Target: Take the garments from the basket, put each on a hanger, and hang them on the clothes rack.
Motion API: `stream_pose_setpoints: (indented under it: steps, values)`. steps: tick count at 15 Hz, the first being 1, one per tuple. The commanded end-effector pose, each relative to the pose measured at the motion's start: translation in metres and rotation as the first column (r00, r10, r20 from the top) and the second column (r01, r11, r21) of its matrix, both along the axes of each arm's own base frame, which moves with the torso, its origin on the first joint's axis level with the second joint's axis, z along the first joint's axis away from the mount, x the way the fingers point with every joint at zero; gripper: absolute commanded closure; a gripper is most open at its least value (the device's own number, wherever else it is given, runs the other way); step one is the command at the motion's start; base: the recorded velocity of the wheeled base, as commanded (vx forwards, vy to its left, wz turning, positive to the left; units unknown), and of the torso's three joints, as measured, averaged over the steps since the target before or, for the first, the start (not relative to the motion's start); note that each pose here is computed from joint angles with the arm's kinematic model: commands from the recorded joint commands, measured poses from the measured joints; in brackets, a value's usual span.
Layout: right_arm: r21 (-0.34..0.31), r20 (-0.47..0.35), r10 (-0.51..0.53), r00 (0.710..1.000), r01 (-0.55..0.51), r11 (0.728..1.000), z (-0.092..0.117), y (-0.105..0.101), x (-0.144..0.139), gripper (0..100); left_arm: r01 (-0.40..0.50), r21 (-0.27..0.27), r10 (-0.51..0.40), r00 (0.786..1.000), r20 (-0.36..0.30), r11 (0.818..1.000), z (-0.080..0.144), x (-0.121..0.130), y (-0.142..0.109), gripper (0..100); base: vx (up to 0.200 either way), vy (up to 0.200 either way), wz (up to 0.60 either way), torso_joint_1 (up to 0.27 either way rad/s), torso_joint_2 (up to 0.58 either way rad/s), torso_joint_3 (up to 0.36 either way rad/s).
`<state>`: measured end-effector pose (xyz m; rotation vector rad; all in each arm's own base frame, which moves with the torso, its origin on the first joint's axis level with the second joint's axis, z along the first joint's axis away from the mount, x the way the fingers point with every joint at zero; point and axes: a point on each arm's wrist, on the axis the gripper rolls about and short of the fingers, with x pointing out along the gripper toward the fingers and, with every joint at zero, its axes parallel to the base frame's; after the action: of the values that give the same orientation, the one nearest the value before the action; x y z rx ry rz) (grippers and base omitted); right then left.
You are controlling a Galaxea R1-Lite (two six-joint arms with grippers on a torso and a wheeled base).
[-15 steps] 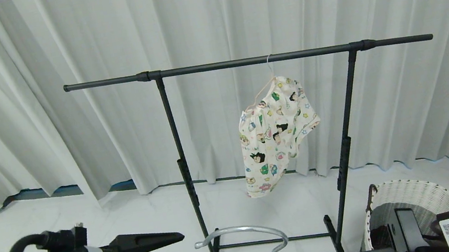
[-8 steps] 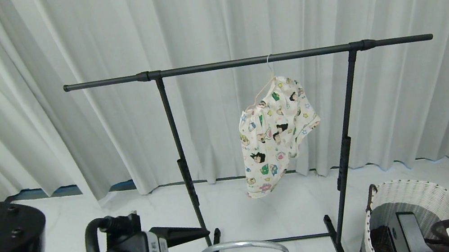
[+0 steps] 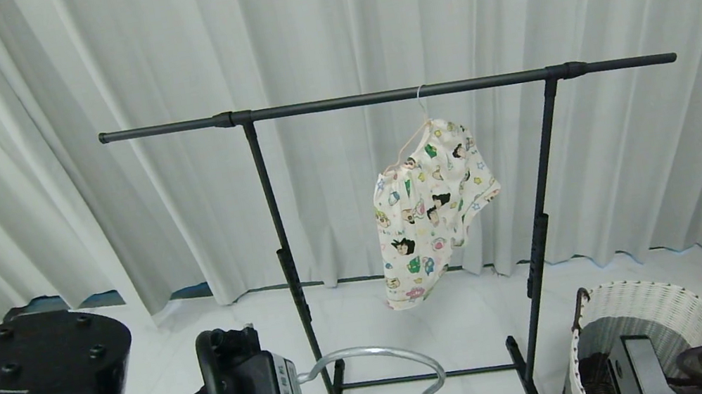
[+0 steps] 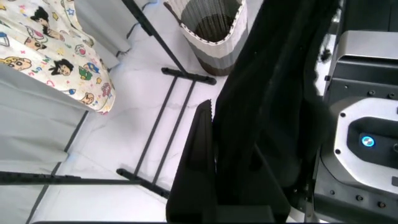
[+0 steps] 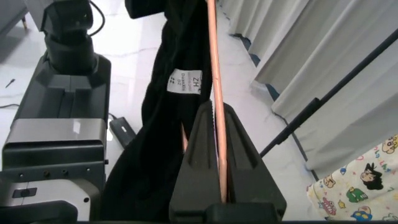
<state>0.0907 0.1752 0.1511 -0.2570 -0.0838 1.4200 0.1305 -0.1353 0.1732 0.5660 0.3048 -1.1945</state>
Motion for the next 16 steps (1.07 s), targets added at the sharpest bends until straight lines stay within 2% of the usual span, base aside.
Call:
stream_pose_setpoints:
  steps: [1, 2, 6, 10, 11, 13, 14, 15, 16]
  values:
    - [-0.002, 0.000, 0.001, 1.000, -0.001, 1.000, -0.001, 0.000, 0.000, 100, -0.002, 0.004, 0.002, 1.000, -0.004, 1.000, -0.001, 0.001, -0.001, 100, 0.000, 0.000, 0.00, 0.000, 0.00, 0.000]
    - [-0.003, -0.002, -0.002, 1.000, 0.002, 1.000, -0.001, -0.001, 0.000, 0, -0.005, 0.005, 0.005, 1.000, -0.003, 1.000, -0.001, 0.001, -0.001, 100, 0.000, 0.000, 0.00, 0.000, 0.00, 0.000]
    - [-0.006, -0.003, -0.050, 0.999, 0.050, 0.999, -0.002, -0.009, 0.004, 0, -0.026, 0.007, 0.026, 1.000, -0.001, 1.000, -0.001, 0.003, 0.002, 100, 0.000, 0.000, 0.00, 0.000, 0.00, 0.000]
    - [-0.014, -0.007, -0.154, 0.988, 0.154, 0.988, -0.006, -0.024, 0.004, 0, -0.111, 0.007, 0.111, 0.994, -0.001, 0.994, -0.002, 0.013, 0.015, 100, 0.000, 0.000, 0.00, 0.000, 0.00, 0.000]
    - [-0.022, -0.035, -0.166, 0.986, 0.165, 0.986, -0.009, -0.026, 0.003, 0, -0.160, -0.006, 0.160, 0.987, 0.010, 0.987, 0.002, 0.018, 0.021, 100, 0.000, 0.000, 0.00, 0.000, 0.00, 0.000]
    - [-0.015, -0.134, -0.177, 0.975, 0.177, 0.984, -0.010, -0.026, 0.003, 0, -0.242, -0.050, 0.241, 0.970, -0.018, 0.969, 0.012, 0.024, 0.022, 100, 0.000, 0.000, 0.00, 0.000, 0.00, 0.000]
    - [-0.012, -0.209, -0.189, 0.960, 0.190, 0.982, -0.010, -0.025, 0.004, 0, -0.331, -0.068, 0.329, 0.944, -0.030, 0.941, 0.018, 0.027, 0.021, 100, 0.000, 0.000, 0.00, 0.000, 0.00, 0.000]
    - [-0.033, -0.267, -0.205, 0.942, 0.204, 0.978, -0.014, -0.023, 0.005, 0, -0.371, -0.068, 0.371, 0.929, -0.019, 0.926, 0.021, 0.029, 0.020, 100, 0.000, 0.000, 0.00, 0.000, 0.00, 0.000]
    - [-0.066, -0.316, -0.235, 0.919, 0.226, 0.972, -0.020, -0.021, 0.007, 0, -0.376, -0.069, 0.376, 0.927, -0.015, 0.924, 0.022, 0.030, 0.020, 100, 0.000, 0.000, 0.00, 0.000, 0.00, 0.000]
